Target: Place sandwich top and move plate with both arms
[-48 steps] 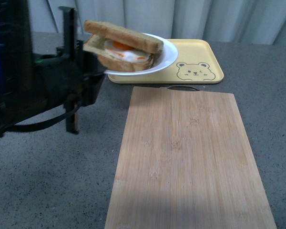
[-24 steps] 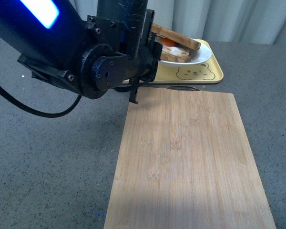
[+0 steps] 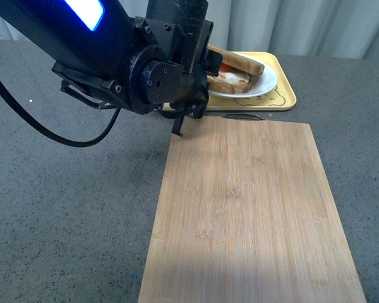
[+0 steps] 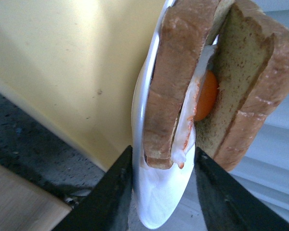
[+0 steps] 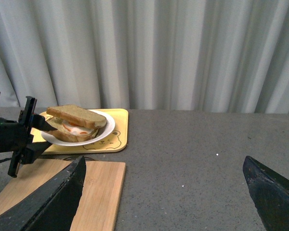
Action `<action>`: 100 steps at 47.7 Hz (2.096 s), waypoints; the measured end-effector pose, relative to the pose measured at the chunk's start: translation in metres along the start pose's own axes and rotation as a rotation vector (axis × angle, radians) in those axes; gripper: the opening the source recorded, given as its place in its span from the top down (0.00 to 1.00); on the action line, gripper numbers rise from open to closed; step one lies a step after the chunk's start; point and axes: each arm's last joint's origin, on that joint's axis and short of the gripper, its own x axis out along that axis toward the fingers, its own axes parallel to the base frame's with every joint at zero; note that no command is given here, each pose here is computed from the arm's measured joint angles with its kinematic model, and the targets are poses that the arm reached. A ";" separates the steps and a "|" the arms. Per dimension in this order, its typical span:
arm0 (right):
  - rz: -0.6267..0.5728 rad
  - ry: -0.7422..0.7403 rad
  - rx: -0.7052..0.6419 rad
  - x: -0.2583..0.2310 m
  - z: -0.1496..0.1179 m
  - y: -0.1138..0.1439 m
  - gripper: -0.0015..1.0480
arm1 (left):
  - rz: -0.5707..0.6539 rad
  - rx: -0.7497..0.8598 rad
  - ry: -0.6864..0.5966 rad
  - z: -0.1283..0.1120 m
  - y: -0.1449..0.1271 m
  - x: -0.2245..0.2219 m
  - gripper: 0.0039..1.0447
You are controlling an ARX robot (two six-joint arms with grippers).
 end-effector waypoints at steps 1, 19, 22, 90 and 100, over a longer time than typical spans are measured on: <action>0.000 0.000 0.000 0.000 0.000 0.000 0.09 | 0.003 0.001 0.000 0.000 0.000 -0.001 0.61; 0.000 0.000 0.000 0.000 0.000 0.000 0.09 | -0.028 0.350 -0.210 0.014 -0.007 -0.048 0.29; 0.000 0.000 0.000 0.000 0.000 0.000 0.09 | -0.131 0.672 -0.443 0.029 -0.002 -0.082 0.43; 0.000 0.000 0.000 0.000 0.000 0.000 0.09 | -0.025 1.294 -0.621 0.079 0.085 -0.364 0.97; 0.000 0.000 0.000 0.000 0.000 0.000 0.09 | -0.035 1.295 -0.632 0.076 0.085 -0.373 0.97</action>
